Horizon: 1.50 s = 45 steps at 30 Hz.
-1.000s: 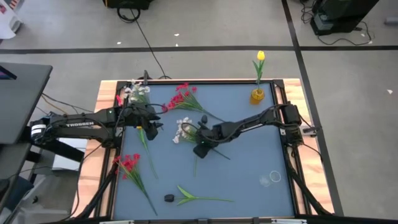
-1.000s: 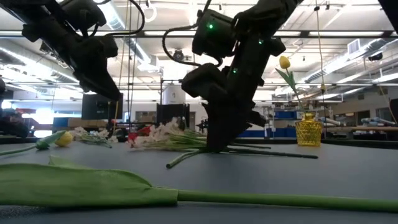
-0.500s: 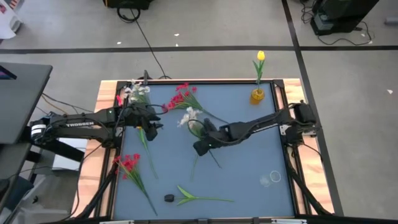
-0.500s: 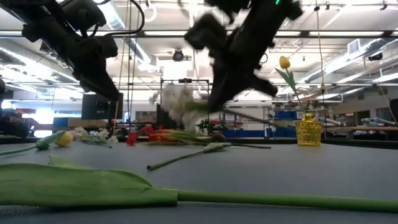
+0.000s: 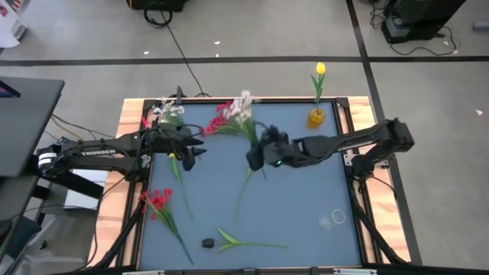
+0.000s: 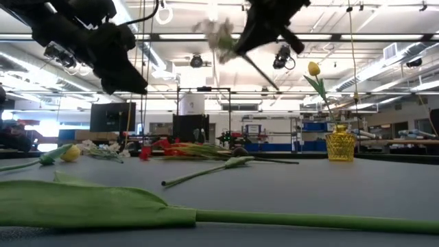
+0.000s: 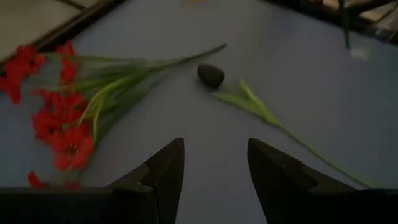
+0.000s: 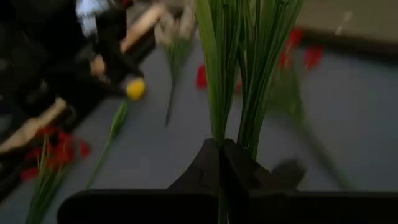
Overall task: Sort flowers into vase by color
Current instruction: Put the right white flowers into the yellow vase
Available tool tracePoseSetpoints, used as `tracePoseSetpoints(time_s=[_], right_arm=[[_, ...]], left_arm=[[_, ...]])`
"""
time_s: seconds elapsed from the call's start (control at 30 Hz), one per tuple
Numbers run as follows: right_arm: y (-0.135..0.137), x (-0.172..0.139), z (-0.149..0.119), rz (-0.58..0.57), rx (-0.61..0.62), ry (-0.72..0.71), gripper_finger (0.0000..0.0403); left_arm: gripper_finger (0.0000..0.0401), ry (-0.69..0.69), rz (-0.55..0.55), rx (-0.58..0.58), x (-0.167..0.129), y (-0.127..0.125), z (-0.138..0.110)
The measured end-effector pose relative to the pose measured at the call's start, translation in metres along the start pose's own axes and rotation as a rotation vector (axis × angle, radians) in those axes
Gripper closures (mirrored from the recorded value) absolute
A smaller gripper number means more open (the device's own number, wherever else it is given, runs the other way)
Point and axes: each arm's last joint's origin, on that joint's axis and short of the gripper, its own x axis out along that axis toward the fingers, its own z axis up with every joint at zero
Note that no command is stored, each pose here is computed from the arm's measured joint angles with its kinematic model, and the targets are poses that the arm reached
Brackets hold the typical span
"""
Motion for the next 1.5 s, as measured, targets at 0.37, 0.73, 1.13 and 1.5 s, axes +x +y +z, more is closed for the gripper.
tracePoseSetpoints(time_s=[0.37, 0.73, 1.13, 1.5], right_arm=[[-0.017, -0.023, 0.056, 0.106, -0.298, -0.17, 0.0395], [-0.028, 0.002, 0.102, 0.562, -0.345, -0.251, 0.0395], [-0.031, 0.025, 0.105, 0.673, -0.356, -0.23, 0.0383], [-0.032, 0.026, 0.106, 0.614, -0.309, -0.26, 0.0384]], left_arm=[[0.0218, -0.471, -0.119, -0.008, 0.002, -0.013, 0.045], [0.0218, -0.698, -0.116, -0.113, 0.03, -0.035, 0.055], [0.0218, -0.772, -0.085, -0.183, 0.066, -0.049, 0.08], [0.0252, -0.601, -0.113, -0.033, 0.087, -0.059, 0.114]])
